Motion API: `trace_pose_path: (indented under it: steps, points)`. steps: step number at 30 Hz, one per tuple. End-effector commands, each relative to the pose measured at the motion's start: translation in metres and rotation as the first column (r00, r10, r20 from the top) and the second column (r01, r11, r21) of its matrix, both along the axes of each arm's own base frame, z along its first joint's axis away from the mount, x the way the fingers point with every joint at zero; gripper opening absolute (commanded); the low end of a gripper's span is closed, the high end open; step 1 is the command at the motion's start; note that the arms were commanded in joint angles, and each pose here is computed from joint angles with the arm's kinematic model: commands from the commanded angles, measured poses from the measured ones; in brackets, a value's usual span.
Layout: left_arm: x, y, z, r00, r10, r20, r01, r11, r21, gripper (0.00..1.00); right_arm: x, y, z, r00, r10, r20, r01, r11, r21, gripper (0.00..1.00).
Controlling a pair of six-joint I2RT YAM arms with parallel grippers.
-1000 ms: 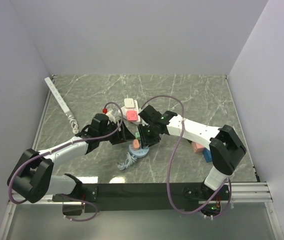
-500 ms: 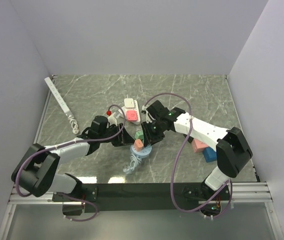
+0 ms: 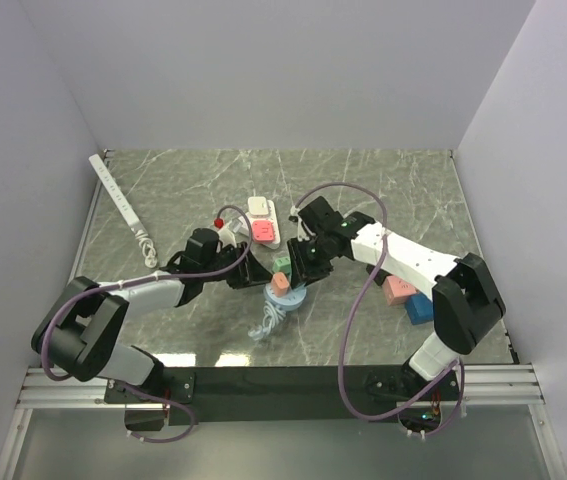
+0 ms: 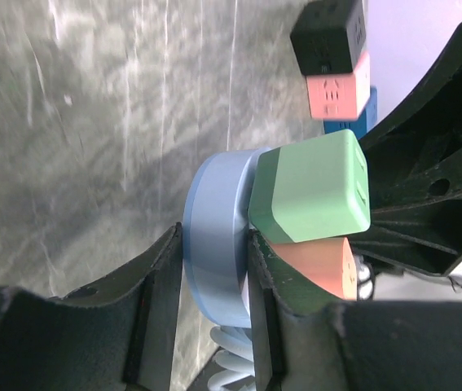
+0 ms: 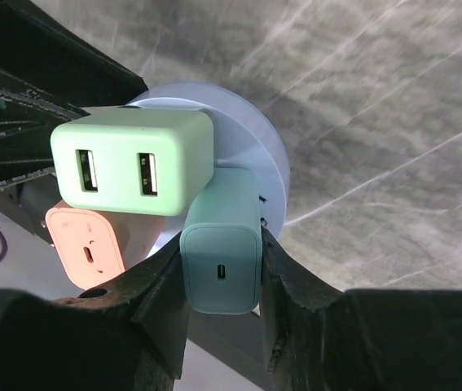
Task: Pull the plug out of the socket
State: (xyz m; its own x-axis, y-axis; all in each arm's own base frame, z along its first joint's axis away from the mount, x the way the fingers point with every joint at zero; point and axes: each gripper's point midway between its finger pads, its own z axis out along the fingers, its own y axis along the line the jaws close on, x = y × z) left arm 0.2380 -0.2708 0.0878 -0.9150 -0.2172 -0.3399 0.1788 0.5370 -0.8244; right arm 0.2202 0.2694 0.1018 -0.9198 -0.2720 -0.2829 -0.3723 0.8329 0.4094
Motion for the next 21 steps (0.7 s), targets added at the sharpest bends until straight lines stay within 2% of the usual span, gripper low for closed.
trace_pose_path:
  steps: [1, 6, 12, 21]
  points:
    - [-0.015, 0.017, -0.042, 0.997, 0.018, -0.078, -0.004, 0.984, 0.179, 0.00, 0.045, 0.025, 0.087, 0.968, -0.043, 0.247, -0.017, 0.972, 0.235, 0.00]
    - [-0.009, 0.018, -0.047, 0.996, 0.024, -0.082, -0.006, 0.976, 0.216, 0.00, 0.045, 0.014, 0.061, 0.976, 0.029, 0.217, -0.045, 0.996, 0.072, 0.00]
    - [0.008, 0.005, -0.029, 0.998, 0.011, -0.054, -0.001, 0.984, 0.177, 0.00, 0.039, 0.037, 0.042, 0.970, 0.041, 0.238, -0.037, 0.999, -0.020, 0.00]
    - [0.017, -0.003, -0.022, 0.999, 0.008, -0.050, 0.000, 0.987, 0.158, 0.00, 0.043, 0.040, 0.031, 0.961, -0.020, 0.276, 0.035, 0.998, -0.049, 0.00]
